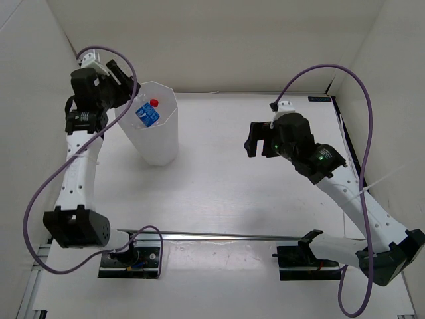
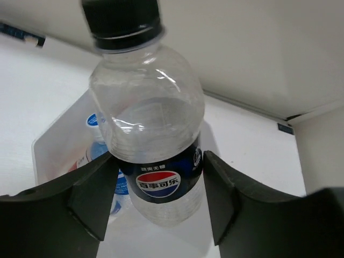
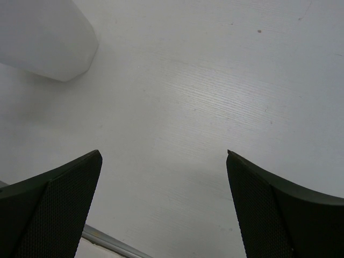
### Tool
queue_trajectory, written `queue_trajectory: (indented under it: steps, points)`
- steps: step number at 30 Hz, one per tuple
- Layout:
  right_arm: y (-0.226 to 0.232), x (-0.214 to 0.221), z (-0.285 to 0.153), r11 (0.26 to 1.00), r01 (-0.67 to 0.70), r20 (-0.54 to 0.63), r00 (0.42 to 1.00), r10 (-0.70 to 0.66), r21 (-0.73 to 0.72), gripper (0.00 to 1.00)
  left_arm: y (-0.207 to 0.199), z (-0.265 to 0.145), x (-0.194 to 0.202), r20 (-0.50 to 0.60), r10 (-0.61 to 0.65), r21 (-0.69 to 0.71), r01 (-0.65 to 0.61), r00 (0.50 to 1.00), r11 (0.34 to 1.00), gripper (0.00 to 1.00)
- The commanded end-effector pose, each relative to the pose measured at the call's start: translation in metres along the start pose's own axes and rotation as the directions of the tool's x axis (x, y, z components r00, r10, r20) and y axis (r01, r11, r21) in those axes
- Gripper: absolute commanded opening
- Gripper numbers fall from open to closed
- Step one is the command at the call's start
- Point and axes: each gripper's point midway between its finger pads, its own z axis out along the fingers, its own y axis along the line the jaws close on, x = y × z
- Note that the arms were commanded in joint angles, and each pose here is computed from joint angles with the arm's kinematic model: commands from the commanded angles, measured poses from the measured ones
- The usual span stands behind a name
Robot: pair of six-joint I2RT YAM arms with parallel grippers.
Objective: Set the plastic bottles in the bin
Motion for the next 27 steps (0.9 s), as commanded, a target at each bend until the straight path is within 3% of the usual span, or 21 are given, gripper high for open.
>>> queue_trajectory:
  steps: [1, 2, 4, 9, 13, 15, 16, 17, 18, 20, 22, 24, 27]
  points:
    - [-0.001, -0.019, -0.010, 1.000, 0.003, 0.079, 0.997, -0.003, 0.004, 1.00, 0.007, 0.004, 0.000, -0.001, 0.034, -0.060, -0.035, 0.999, 0.998, 0.74]
    - [-0.002, -0.016, -0.008, 1.000, 0.004, 0.070, 0.998, -0.005, 0.007, 1.00, 0.005, 0.008, 0.005, -0.017, 0.035, -0.053, -0.036, 0.999, 0.998, 0.77]
    - [-0.006, -0.015, -0.009, 1.000, 0.015, 0.075, 0.997, -0.017, 0.023, 1.00, 0.002, 0.008, 0.007, -0.016, 0.038, -0.056, -0.039, 0.999, 0.998, 1.00]
    - [-0.014, -0.017, -0.009, 0.998, 0.021, 0.088, 0.996, -0.027, 0.067, 1.00, -0.017, -0.015, -0.018, 0.077, 0.037, -0.056, -0.032, 0.996, 0.998, 1.00]
    - [-0.039, -0.016, -0.006, 0.973, -0.040, 0.070, 0.997, 0.024, 0.229, 1.00, -0.012, -0.079, -0.030, 0.214, 0.050, -0.135, -0.022, 0.976, 0.991, 1.00]
    - [-0.047, -0.018, -0.010, 0.961, -0.070, 0.080, 0.995, 0.051, 0.269, 1.00, 0.015, -0.091, 0.007, 0.169, 0.061, -0.205, -0.025, 0.984, 0.978, 1.00]
    - [-0.051, -0.019, -0.009, 0.956, -0.074, 0.074, 0.996, 0.055, 0.283, 1.00, 0.020, -0.120, 0.005, 0.228, 0.075, -0.229, -0.021, 0.971, 0.973, 1.00]
    - [-0.055, -0.018, -0.010, 0.952, -0.084, 0.069, 0.995, 0.067, 0.294, 1.00, 0.031, -0.128, 0.021, 0.214, 0.078, -0.259, -0.020, 0.974, 0.966, 1.00]
    - [-0.068, -0.011, -0.011, 0.926, -0.111, 0.035, 0.994, 0.105, 0.362, 1.00, 0.058, -0.131, 0.058, 0.140, 0.080, -0.332, -0.029, 0.987, 0.943, 1.00]
    - [-0.089, -0.005, -0.016, 0.874, -0.173, 0.016, 0.983, 0.186, 0.454, 1.00, 0.080, -0.164, 0.073, 0.178, 0.079, -0.416, 0.002, 0.981, 0.910, 1.00]
    - [-0.091, 0.004, -0.012, 0.876, -0.231, -0.019, 0.964, 0.264, 0.422, 1.00, 0.112, -0.183, 0.110, 0.130, 0.030, -0.528, 0.043, 0.991, 0.848, 1.00]
    - [-0.087, 0.011, -0.007, 0.887, -0.235, -0.056, 0.959, 0.279, 0.398, 1.00, 0.130, -0.209, 0.117, 0.165, 0.022, -0.607, 0.084, 0.986, 0.790, 1.00]
    - [-0.063, 0.012, 0.006, 0.935, -0.257, -0.149, 0.943, 0.298, 0.244, 1.00, 0.152, -0.232, 0.131, 0.154, 0.034, -0.699, 0.084, 0.988, 0.710, 1.00]
